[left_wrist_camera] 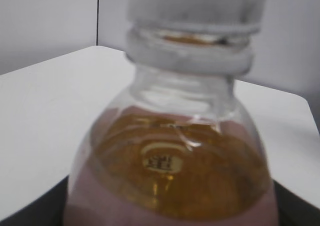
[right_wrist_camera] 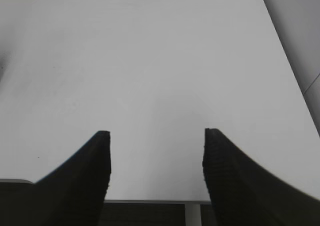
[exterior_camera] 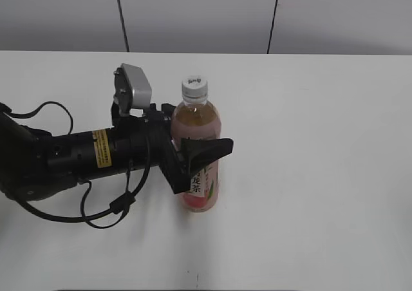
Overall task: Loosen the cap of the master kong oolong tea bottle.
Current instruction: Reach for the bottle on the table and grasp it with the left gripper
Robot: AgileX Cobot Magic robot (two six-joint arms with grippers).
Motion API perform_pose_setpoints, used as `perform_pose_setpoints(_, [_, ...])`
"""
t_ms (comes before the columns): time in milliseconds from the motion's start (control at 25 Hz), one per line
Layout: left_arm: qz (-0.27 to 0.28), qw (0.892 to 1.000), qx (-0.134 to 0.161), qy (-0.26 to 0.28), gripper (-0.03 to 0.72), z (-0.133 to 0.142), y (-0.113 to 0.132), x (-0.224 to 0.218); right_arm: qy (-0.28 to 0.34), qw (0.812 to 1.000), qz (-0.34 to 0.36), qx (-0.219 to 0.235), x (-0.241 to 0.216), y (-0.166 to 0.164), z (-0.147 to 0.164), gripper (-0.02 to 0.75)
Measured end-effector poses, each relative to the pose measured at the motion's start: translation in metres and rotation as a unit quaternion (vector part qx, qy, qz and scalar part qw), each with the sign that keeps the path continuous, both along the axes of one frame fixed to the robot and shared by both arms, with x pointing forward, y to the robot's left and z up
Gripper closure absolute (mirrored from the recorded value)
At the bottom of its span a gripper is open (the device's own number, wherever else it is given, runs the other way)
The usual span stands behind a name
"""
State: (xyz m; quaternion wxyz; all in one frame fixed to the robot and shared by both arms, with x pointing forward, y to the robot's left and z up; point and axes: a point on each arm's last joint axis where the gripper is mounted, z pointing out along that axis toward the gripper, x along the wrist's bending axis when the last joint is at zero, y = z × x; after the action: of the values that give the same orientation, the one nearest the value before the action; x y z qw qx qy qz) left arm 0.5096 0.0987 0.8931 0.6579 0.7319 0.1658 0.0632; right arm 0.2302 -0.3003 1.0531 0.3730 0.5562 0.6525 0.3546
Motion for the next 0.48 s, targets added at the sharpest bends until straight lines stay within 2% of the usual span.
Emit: perform_pose_setpoints(480, [-0.004,1.000,0.002,-0.002,0.237,0.0000,-0.0003,-0.0004,0.000,1.000,0.000,0.000,0.0000,0.0000,0.0000,0.291])
